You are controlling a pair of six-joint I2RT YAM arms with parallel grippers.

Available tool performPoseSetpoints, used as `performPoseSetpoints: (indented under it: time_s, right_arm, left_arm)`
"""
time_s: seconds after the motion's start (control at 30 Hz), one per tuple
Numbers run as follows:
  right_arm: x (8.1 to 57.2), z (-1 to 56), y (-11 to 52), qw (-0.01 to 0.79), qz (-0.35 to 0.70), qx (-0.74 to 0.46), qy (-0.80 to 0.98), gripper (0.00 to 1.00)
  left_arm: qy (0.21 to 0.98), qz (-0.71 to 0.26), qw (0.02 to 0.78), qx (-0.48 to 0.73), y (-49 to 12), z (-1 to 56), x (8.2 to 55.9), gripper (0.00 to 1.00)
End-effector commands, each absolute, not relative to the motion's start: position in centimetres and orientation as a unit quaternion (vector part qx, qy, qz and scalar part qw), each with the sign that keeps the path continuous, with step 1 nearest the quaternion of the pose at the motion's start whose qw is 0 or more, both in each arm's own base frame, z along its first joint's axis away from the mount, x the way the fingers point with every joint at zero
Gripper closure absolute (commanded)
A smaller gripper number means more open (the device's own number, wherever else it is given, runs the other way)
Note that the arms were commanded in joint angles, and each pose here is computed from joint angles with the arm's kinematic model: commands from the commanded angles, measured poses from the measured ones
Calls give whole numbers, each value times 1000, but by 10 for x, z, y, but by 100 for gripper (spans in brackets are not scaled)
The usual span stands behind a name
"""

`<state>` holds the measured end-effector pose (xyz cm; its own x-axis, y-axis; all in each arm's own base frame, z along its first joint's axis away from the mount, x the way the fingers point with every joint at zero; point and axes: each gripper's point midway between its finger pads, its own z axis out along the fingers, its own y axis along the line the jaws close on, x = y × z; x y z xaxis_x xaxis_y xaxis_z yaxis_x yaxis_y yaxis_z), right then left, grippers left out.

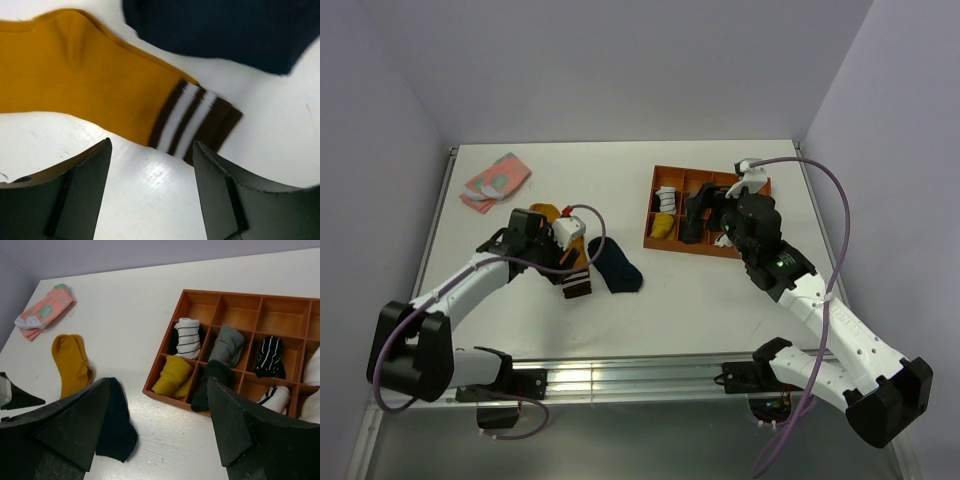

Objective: Roll the socks
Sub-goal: Roll the sock at the center of the board.

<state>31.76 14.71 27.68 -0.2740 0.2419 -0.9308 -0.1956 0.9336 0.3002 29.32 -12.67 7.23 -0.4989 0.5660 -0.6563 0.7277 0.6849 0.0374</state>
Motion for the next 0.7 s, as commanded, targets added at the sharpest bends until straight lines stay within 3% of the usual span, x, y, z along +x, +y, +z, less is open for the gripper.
performPoseSetpoints:
  time_s: [0.0,0.67]
  right_arm:
    - [316,273,153,597,198,24,777,14]
    - [313,259,165,581,202,24,788,20]
  left_arm:
    - [818,-123,378,415,-136,91,286,28]
    - [789,-179,348,473,-168,54,243,39]
